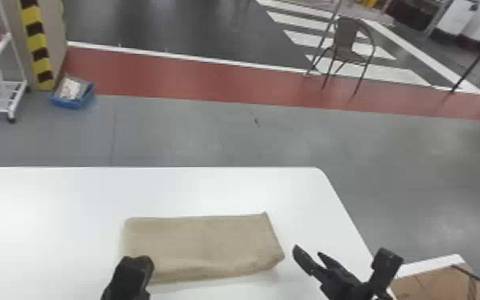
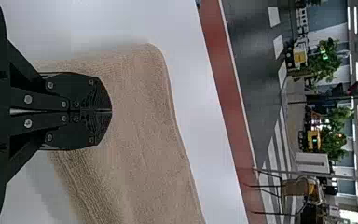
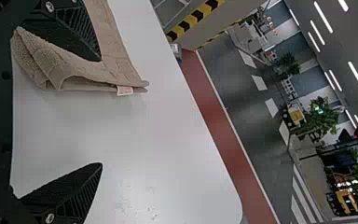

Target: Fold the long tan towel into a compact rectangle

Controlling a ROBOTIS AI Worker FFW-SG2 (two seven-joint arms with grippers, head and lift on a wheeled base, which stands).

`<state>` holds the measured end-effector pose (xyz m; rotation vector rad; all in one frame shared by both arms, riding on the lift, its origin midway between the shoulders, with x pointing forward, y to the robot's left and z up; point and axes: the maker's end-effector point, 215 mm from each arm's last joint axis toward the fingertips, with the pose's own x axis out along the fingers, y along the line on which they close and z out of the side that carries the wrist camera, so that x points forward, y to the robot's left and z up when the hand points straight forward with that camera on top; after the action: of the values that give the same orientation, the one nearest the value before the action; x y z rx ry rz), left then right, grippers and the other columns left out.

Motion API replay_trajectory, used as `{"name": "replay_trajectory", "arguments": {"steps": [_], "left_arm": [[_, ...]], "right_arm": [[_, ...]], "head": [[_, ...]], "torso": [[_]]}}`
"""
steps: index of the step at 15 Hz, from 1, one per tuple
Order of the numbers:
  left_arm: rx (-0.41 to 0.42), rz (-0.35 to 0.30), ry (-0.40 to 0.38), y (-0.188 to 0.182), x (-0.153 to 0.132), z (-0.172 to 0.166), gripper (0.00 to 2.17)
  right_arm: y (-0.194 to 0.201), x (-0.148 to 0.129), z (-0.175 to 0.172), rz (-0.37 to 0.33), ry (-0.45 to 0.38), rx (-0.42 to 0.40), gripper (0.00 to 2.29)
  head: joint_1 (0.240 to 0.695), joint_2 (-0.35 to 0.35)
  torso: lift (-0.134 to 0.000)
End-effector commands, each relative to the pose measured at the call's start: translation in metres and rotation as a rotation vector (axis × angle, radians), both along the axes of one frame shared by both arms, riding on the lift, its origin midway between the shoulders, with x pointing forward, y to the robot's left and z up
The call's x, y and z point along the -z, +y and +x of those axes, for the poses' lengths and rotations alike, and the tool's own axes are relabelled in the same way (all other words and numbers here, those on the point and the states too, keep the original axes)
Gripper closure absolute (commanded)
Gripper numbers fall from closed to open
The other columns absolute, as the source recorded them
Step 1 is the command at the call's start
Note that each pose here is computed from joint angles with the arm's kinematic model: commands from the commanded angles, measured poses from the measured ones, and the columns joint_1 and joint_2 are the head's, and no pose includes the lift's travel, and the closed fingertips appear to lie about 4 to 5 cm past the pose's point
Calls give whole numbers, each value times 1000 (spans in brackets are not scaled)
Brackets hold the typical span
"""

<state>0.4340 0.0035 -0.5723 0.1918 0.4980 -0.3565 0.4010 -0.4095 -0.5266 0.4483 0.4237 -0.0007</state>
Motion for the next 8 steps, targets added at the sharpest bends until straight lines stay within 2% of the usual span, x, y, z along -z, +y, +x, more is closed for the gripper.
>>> {"name": "replay_trajectory", "arguments": {"steps": [1,8], "left_arm": [[-18,10,5,12,5,3,1882],[-61,44,4,41,10,9,1885]], "right_arm": [[4,-1,2,1,-2,-6,83],[13,0,5,5,2,-20,83]], "head": [[695,-350],[695,-350]], "torso": [[0],[0]]}}
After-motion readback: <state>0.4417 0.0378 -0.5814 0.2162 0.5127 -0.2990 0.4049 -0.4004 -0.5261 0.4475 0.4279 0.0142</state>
